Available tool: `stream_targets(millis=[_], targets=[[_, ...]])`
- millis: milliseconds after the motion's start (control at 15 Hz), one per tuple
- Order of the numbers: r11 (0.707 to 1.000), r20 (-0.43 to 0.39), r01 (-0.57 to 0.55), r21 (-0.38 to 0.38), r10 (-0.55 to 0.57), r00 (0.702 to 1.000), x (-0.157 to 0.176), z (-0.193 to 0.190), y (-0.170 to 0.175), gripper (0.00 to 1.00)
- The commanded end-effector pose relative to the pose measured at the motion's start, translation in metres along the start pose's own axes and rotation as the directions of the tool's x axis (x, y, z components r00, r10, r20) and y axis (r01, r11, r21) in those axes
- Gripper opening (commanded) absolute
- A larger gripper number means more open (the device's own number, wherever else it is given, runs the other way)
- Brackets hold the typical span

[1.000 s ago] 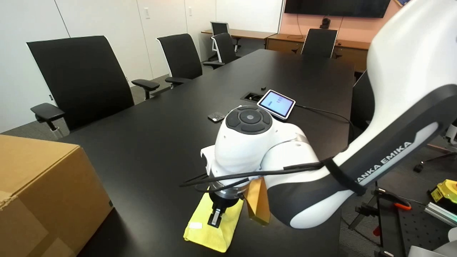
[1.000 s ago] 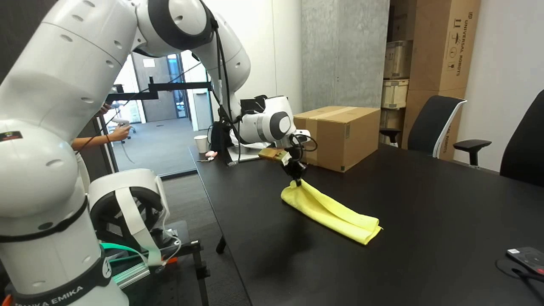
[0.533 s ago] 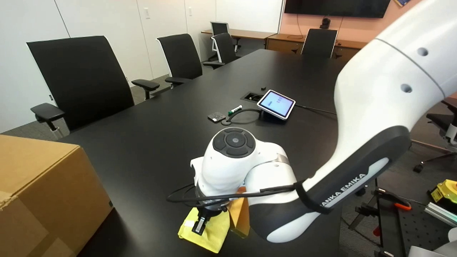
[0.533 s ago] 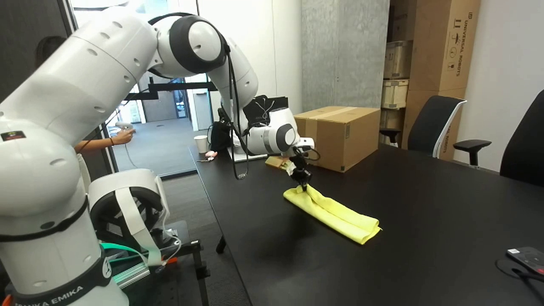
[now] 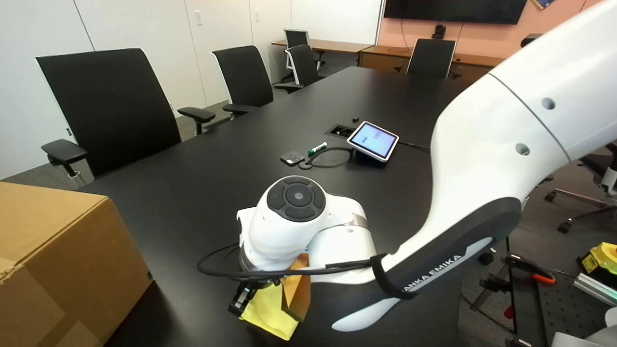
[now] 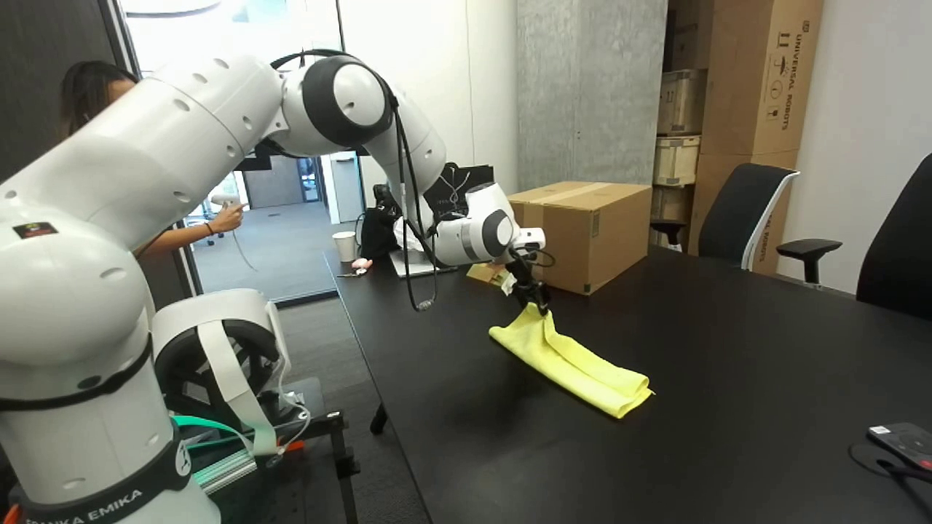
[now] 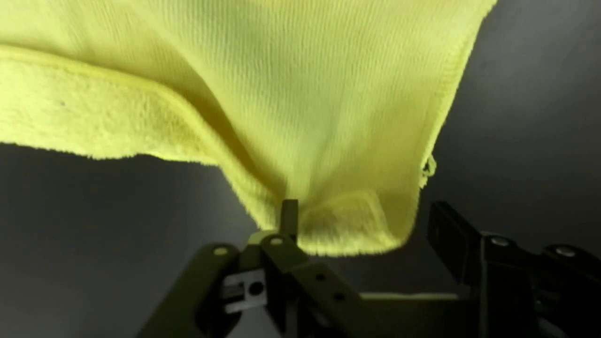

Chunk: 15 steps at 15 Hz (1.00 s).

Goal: Fold the towel once on the table

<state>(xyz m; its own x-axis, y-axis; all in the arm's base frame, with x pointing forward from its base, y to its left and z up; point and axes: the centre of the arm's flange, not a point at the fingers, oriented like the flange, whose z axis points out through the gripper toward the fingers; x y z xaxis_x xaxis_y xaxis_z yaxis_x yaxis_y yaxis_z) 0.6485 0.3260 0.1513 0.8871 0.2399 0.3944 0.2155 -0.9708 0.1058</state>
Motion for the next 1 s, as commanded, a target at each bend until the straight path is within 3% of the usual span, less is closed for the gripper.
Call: stream_targets(millis=[0,200,400,667,933], targets=[[0.999,-0.098,-0.036,-0.008,0.035,0.995,0.038,-0.005,-0.017,1.00],[0.999,-0.121,-0.049,-0.001,0.048,0.992,0.057,-0.025,-0.028,1.00],[0.996,-0.056,-0.078,-0.044,0.075,0.996,0.057,-0.042,-0.017,1.00],[0.982,0.115,-0.135,-0.136,0.151,0.982,0.030,-0.091,0.042,1.00],[0.952,0.285,-0.218,-0.216,0.275,0.918,-0.003,-0.136,0.086,1.00]])
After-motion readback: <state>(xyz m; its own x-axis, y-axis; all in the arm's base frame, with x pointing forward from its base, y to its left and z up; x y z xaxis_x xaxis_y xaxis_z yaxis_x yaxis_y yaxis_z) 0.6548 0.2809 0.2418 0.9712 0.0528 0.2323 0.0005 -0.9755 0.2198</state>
